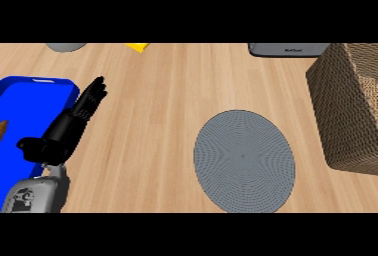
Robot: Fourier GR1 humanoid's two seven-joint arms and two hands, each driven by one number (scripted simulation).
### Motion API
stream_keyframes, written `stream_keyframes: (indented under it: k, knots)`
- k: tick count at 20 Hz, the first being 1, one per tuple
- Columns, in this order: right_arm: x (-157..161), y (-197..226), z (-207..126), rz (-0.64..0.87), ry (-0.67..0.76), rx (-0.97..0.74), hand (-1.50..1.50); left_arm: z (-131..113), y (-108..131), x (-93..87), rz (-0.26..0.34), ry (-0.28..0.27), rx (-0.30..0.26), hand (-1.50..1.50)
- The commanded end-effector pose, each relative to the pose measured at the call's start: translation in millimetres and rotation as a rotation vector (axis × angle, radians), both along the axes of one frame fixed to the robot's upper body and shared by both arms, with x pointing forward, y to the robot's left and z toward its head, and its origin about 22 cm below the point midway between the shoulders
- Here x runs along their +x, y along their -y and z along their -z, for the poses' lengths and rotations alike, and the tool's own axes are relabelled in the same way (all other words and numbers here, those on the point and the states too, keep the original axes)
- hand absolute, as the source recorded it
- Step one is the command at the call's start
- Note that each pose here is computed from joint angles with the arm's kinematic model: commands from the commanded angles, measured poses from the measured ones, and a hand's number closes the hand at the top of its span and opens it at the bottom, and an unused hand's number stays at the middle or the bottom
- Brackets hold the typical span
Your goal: Pick the lemon from the placemat and place it in the basket
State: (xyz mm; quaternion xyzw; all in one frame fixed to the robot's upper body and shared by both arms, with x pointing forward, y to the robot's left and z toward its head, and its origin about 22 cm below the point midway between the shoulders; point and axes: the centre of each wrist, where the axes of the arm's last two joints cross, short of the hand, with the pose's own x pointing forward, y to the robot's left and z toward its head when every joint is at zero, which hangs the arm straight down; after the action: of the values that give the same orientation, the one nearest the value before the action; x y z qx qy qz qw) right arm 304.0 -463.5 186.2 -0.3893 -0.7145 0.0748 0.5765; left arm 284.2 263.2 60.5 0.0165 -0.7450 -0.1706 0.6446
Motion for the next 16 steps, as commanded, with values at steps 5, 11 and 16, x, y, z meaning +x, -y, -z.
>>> stream_keyframes:
  k: [5, 11, 16]
  knots:
    - [13.4, 27.4, 33.4, 0.055, 0.06, -0.081, 1.5, 4.5, -6.9, 2.4, -0.002, 0.006, 0.005, 0.0]
    - [35.5, 30.8, 39.0, 0.099, 0.158, 0.056, -1.5, -7.4, -2.2, 5.3, 0.019, -0.009, -0.016, 0.0]
    - [36.7, 44.9, 24.9, 0.068, 0.18, 0.025, -1.5, -7.0, 6.5, -0.4, 0.01, -0.009, 0.001, 0.0]
